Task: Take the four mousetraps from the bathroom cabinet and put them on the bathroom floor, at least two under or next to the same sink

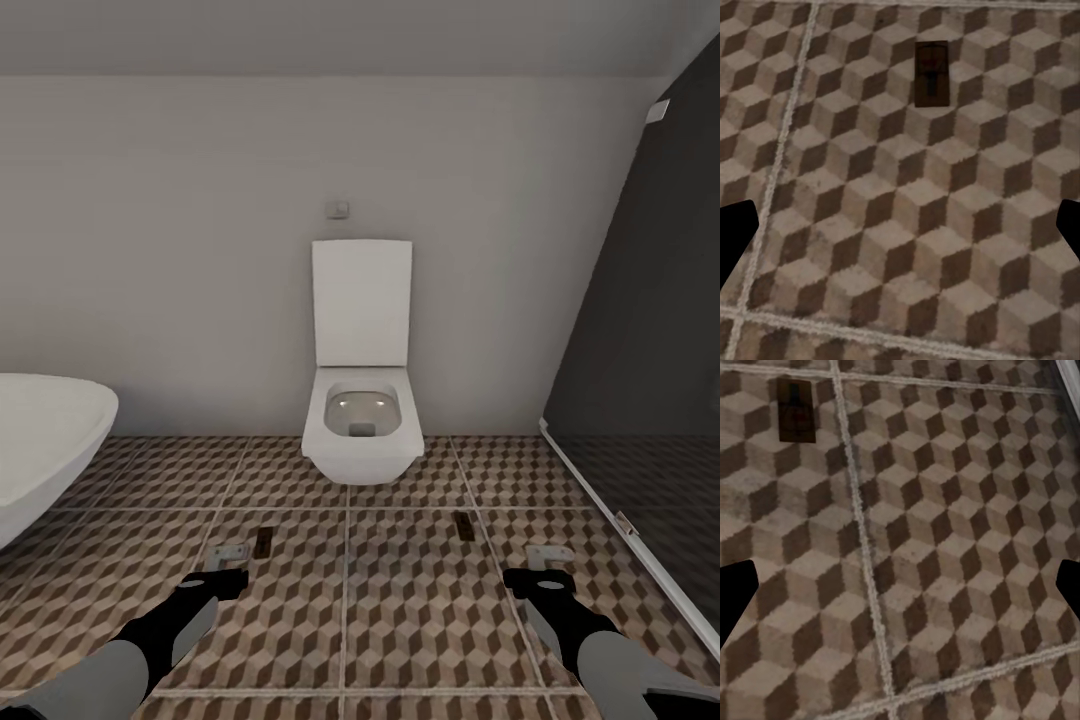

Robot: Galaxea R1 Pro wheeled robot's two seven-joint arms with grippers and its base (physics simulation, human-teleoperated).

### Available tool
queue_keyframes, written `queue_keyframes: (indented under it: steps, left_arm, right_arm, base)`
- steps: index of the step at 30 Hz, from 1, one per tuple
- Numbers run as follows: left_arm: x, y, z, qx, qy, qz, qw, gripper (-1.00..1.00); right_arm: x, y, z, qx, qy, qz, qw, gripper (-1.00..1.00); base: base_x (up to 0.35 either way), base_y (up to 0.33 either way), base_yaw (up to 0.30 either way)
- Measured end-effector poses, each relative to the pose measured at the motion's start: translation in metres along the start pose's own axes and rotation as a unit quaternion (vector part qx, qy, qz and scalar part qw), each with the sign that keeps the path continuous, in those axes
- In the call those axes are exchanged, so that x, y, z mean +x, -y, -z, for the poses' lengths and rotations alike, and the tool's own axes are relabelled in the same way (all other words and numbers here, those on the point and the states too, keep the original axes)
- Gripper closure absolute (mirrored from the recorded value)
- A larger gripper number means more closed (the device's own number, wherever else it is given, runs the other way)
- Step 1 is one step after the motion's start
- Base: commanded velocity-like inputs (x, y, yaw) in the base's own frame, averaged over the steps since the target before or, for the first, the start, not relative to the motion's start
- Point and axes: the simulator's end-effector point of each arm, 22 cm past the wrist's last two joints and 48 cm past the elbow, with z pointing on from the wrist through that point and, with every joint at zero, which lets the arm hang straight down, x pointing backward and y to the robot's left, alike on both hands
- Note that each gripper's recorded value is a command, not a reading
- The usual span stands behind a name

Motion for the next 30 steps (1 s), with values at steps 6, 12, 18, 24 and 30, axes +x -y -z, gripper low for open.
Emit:
queue_keyframes:
  steps: [6,12,18,24,30]
  left_arm:
    - [0.000,0.001,0.000,0.000,0.000,0.000,1.0000,-1.00]
    - [-0.011,0.000,0.006,0.001,0.010,0.002,0.9999,-1.00]
    - [-0.023,-0.001,0.014,0.001,0.022,0.004,0.9997,-1.00]
    - [-0.035,-0.002,0.023,0.002,0.034,0.006,0.9994,-1.00]
    - [-0.047,-0.003,0.031,0.002,0.046,0.008,0.9989,-1.00]
  right_arm:
    - [0.000,0.000,0.000,0.000,0.000,0.000,1.0000,-1.00]
    - [-0.010,0.003,0.006,0.001,0.010,-0.003,0.9999,-1.00]
    - [-0.023,0.006,0.013,0.001,0.021,-0.007,0.9997,-1.00]
    - [-0.035,0.009,0.021,0.002,0.033,-0.012,0.9994,-1.00]
    - [-0.047,0.013,0.028,0.002,0.044,-0.016,0.9989,-1.00]
  base:
    - [0.000,0.000,0.000]
    - [0.000,0.000,0.000]
    - [0.000,0.000,0.000]
    - [0.000,0.000,0.000]
    - [0.000,0.000,0.000]
